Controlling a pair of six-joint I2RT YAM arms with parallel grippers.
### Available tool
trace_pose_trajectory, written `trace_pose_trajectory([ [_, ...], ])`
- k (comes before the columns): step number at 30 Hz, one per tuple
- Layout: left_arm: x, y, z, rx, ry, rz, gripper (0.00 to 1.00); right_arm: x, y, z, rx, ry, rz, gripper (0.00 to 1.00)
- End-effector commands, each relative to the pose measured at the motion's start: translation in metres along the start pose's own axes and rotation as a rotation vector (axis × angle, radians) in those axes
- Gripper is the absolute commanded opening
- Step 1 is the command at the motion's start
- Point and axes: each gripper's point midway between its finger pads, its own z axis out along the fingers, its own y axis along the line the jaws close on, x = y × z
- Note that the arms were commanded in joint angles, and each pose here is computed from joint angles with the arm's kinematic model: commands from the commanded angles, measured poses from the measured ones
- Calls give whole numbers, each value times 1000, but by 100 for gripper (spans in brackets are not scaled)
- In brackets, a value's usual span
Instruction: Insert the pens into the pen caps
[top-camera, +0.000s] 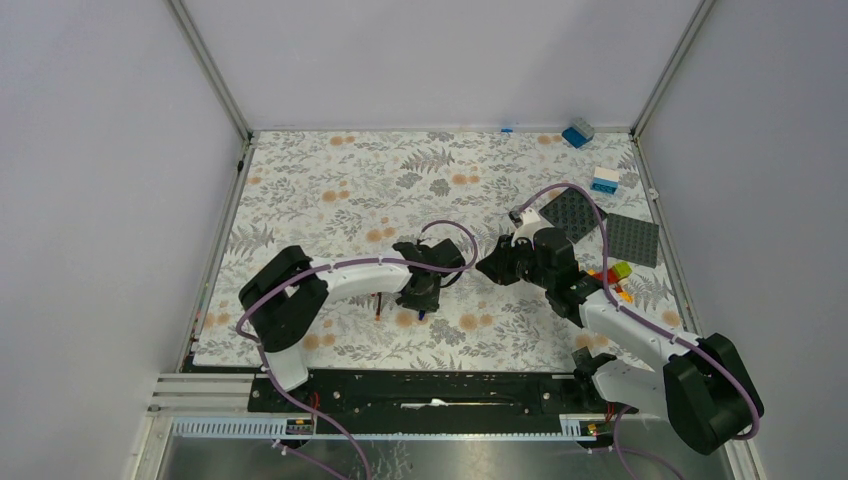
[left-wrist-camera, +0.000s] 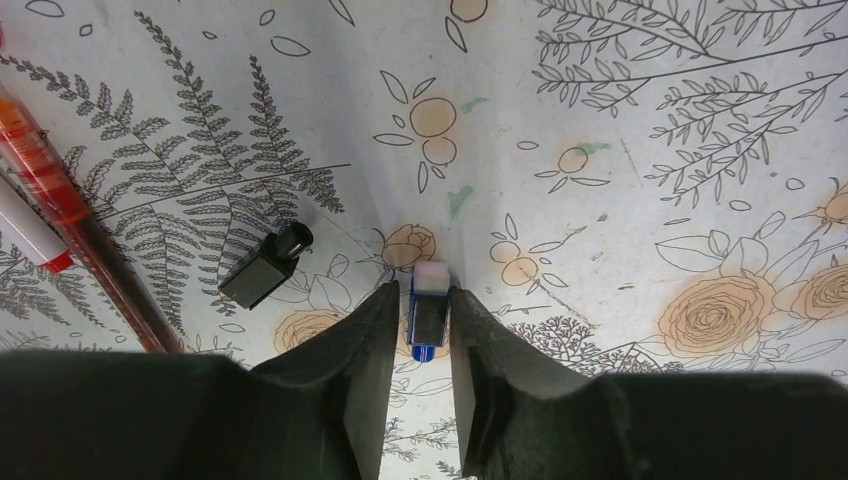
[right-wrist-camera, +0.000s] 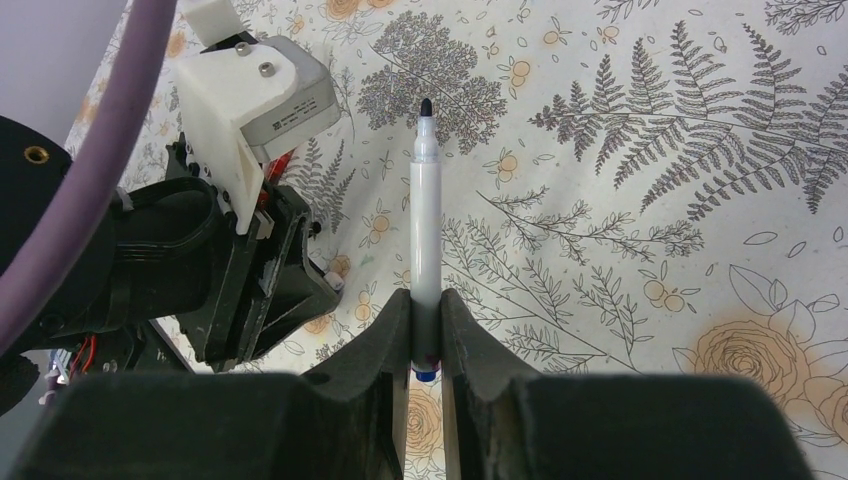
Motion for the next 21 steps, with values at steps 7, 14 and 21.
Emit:
trace_pose_trajectory([
  [7,-5,-8,4,35,13,1,20,-18,12,3,-49,-40,-24,0],
  [14,-31,-11,-14,114,-153,-62,0,-17,19,3,-88,-28,-33,0],
  [21,-92,-9,-87,228,-477,-154,0,-23,36,-5,-165,-40,-71,0],
])
